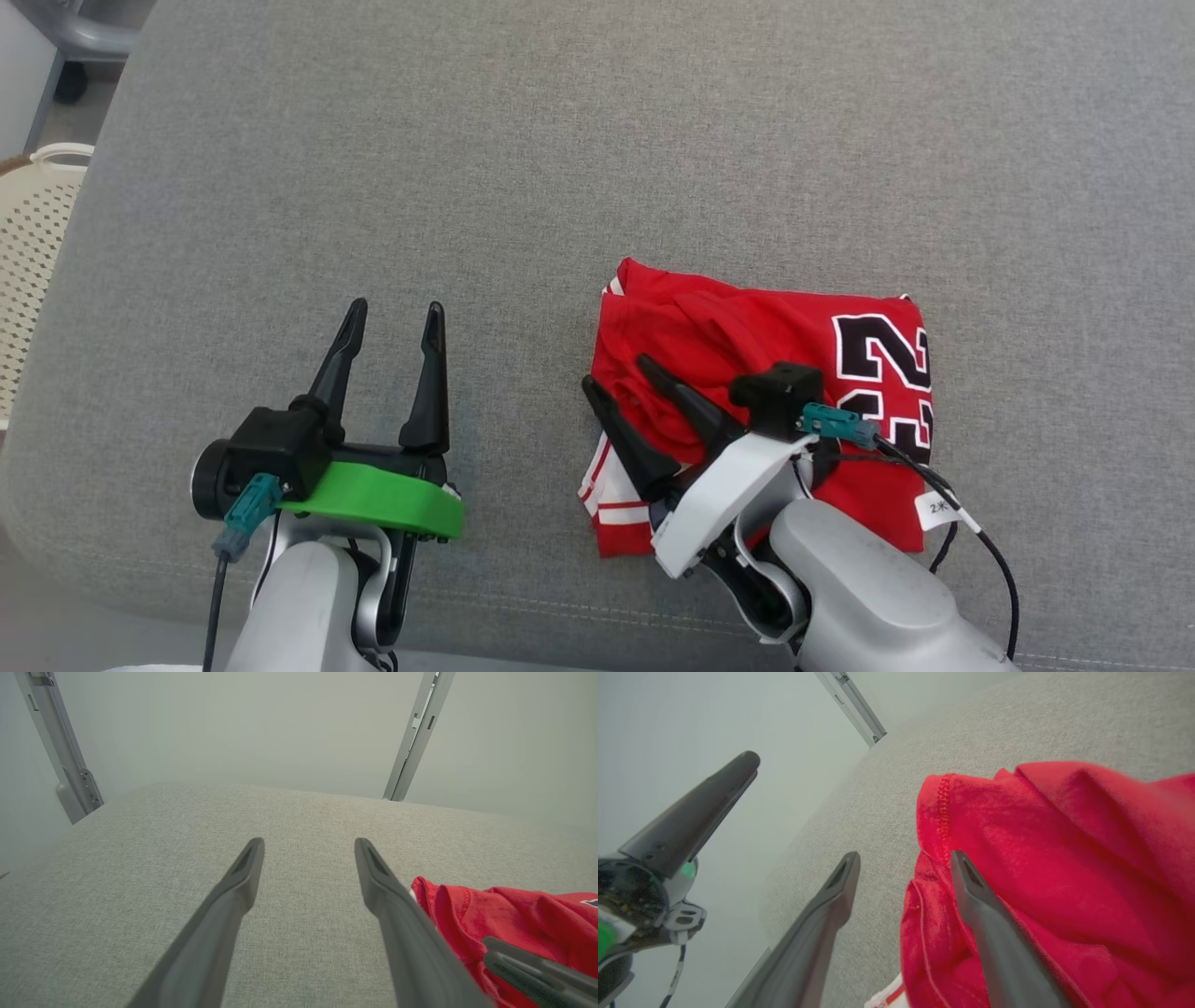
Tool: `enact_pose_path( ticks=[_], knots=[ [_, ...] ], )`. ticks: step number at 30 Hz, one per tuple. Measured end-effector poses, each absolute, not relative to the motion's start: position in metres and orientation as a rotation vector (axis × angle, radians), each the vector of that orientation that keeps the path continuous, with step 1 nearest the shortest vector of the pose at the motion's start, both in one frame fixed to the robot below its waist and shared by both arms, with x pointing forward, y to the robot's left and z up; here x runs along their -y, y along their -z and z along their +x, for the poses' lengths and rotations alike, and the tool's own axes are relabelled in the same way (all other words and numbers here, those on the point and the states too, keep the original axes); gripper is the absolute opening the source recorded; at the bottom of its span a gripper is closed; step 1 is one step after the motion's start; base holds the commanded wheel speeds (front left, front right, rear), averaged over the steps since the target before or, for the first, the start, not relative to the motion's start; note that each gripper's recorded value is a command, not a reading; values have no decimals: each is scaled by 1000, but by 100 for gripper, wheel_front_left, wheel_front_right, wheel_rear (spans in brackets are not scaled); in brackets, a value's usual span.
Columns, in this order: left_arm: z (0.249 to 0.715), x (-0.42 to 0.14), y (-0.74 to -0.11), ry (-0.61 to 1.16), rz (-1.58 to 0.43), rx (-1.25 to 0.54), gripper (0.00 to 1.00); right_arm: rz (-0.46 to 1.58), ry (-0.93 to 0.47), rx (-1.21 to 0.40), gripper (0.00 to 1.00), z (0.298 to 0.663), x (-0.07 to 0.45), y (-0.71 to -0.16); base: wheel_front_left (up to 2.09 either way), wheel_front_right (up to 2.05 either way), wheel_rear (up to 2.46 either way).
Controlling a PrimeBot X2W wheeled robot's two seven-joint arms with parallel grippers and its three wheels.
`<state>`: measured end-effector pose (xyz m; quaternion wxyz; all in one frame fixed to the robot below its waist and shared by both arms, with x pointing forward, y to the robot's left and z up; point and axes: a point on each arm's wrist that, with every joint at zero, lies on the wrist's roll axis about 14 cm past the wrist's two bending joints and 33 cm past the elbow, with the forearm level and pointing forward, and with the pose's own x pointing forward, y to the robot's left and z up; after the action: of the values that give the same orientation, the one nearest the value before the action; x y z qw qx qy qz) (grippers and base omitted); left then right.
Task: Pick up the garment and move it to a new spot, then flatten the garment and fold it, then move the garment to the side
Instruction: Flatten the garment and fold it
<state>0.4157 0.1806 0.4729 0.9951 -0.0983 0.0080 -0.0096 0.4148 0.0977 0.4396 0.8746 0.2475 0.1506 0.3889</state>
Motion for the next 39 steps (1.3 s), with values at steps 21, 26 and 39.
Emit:
enact_pose_path(
  ticks=[21, 26, 39],
  knots=[
    [425, -159, -484, 87, -164, 17, 100, 387, -347, 251, 100, 454, 103, -564, 0, 0, 0],
    [419, -158, -485, 96, -156, 18, 100, 255, -203, 197, 100, 442, 158, -541, 0, 0, 0],
    [397, -161, -489, 100, -127, 16, 100, 91, -114, 60, 100, 395, 197, -503, 0, 0, 0]
  ],
)
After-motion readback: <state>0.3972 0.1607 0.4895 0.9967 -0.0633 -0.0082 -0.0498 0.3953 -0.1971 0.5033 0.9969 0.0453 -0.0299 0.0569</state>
